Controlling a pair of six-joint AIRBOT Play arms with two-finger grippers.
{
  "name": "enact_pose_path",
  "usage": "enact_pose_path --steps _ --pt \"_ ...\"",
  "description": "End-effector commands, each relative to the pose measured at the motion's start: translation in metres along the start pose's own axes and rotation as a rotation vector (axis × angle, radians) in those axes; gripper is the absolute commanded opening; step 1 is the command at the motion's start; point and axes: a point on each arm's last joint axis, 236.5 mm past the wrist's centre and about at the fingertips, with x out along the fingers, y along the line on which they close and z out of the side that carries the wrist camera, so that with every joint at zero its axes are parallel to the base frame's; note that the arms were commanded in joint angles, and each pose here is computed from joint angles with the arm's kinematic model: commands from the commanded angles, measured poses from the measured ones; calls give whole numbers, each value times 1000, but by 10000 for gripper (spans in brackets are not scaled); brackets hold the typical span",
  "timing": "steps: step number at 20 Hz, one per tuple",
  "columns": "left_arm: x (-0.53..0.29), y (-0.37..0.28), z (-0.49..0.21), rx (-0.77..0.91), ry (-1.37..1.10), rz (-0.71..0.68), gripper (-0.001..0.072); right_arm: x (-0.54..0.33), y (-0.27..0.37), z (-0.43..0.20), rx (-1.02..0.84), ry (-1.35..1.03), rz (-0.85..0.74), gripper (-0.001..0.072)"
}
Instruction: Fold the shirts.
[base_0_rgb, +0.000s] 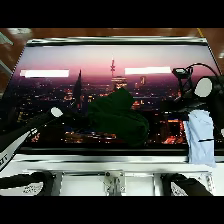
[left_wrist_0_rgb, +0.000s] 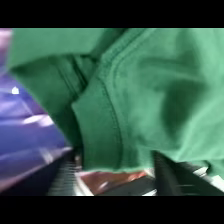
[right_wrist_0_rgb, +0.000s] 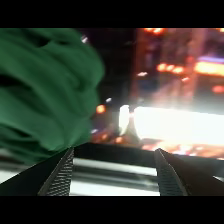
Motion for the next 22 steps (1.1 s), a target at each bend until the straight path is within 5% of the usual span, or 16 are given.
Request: enact_pose_path --steps 1,3,8,12,13,15,16,22 --pt "13 6 12 -16 -58 19 324 25 32 -21 28 105 147 635" --pt "9 2 17 -9 -69 10 59 53 48 -49 71 190 223 635" --pt "-2 -28 28 89 -66 -39 41 111 71 -115 198 335 331 635" --pt "-19 -50 40 153 -114 -73 41 134 78 -81 339 161 376 634" --pt "-25 -57 43 165 -130 -84 40 134 82 -67 374 107 396 567" --pt "-37 -69 48 203 -165 -101 41 135 86 -48 390 28 401 185" --pt "-45 -78 51 264 -185 -111 40 135 90 -45 377 12 403 74" --pt "-160 -159 92 477 -471 -218 40 38 97 25 41 -277 395 62"
